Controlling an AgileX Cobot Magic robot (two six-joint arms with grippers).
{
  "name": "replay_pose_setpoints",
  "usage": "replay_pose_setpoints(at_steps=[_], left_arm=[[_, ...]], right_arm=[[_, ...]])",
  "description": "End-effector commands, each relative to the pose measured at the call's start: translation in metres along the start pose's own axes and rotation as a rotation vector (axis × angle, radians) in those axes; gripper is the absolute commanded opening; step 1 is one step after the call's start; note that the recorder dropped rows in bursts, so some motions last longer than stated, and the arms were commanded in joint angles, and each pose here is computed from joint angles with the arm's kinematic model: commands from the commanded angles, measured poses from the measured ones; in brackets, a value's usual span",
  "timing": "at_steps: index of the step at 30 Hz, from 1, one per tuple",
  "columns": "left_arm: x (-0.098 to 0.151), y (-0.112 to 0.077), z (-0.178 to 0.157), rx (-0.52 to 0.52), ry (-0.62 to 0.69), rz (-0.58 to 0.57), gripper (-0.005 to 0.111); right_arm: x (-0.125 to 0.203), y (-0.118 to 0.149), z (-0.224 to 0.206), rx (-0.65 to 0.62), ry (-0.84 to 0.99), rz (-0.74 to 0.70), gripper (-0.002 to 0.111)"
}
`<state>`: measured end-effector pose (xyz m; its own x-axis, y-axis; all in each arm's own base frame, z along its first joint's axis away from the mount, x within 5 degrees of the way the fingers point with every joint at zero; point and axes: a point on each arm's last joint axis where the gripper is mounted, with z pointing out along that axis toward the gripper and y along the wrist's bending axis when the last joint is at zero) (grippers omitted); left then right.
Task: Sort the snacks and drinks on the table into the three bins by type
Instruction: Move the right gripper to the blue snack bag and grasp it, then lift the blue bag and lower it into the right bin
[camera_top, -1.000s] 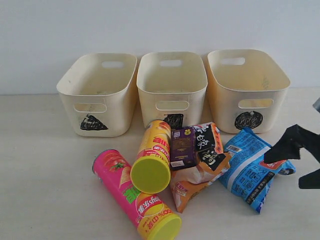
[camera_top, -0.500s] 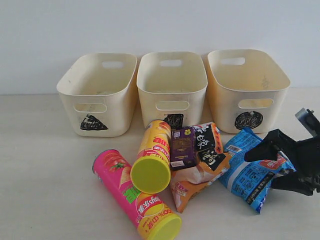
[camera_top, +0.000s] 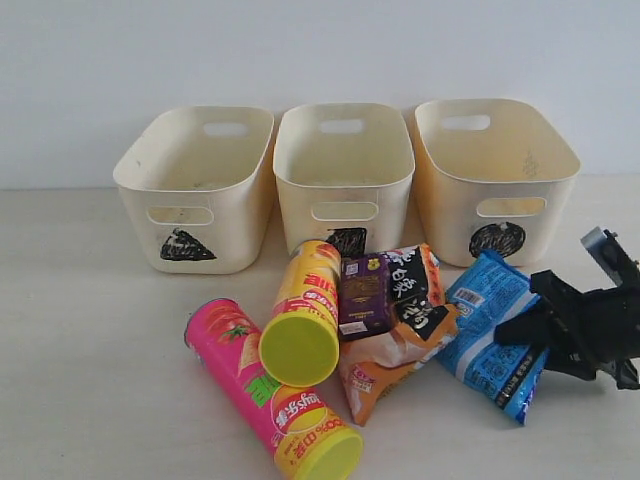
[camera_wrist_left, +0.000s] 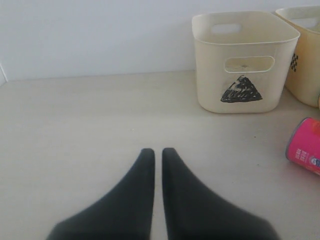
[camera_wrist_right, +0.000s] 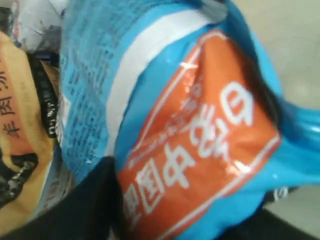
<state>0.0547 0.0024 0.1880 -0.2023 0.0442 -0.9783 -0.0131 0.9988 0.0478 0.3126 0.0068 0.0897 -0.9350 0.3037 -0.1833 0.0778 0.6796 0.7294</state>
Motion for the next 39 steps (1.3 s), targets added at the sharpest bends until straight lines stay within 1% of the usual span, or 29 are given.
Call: replay_pose_setpoints(at_steps=[1,4,6,8,10,15,17,20,23,25,26,30,33,39], left_arm=[[0.001,0.000,0.000,-0.001,-0.002,-0.009,0.004],[0.001,0.000,0.000,-0.001,-0.002,-0.009,0.004],[0.001,0.000,0.000,-0.001,-0.002,-0.009,0.004],[0.001,0.000,0.000,-0.001,-0.002,-0.009,0.004],[0.001,0.000,0.000,-0.001,-0.002,-0.009,0.004],[0.001,0.000,0.000,-0.001,-0.002,-0.009,0.004],[0.001,0.000,0.000,-0.001,-0.002,-0.009,0.004],[0.001,0.000,0.000,-0.001,-0.002,-0.009,0.004],[0.001,0.000,0.000,-0.001,-0.002,-0.009,0.004],[0.001,0.000,0.000,-0.001,-0.002,-0.009,0.004],[0.001,0.000,0.000,-0.001,-0.002,-0.009,0.004],[0.001,0.000,0.000,-0.001,-0.002,-0.009,0.004],[0.001,0.000,0.000,-0.001,-0.002,-0.009,0.004],[0.001,0.000,0.000,-0.001,-0.002,-0.009,0.004]], right_arm=[[0.004,-0.010,0.001,0.089,0.014,-0.076,0.001],[-0.002,0.009,-0.016,0.077,-0.027,-0.139,0.000],[-0.003,0.020,-0.029,0.093,-0.041,-0.163,0.000],[-0.002,0.038,-0.048,0.127,-0.051,-0.221,0.000],[-0.001,0.056,-0.066,0.128,-0.095,-0.265,0.000],[0.001,0.080,-0.093,0.155,-0.187,-0.342,0.000],[-0.002,0.094,-0.104,0.139,-0.222,-0.384,0.000],[-0.018,0.125,-0.126,0.088,-0.294,-0.453,0.000],[-0.044,0.146,-0.144,0.099,-0.402,-0.515,0.000],[-0.065,0.149,-0.146,0.116,-0.450,-0.523,0.000],[-0.072,0.151,-0.146,0.112,-0.457,-0.525,0.000],[-0.116,0.153,-0.141,0.103,-0.496,-0.523,0.000],[-0.154,0.140,-0.116,0.076,-0.487,-0.486,0.000],[-0.187,0.138,-0.070,0.049,-0.460,-0.512,0.000]])
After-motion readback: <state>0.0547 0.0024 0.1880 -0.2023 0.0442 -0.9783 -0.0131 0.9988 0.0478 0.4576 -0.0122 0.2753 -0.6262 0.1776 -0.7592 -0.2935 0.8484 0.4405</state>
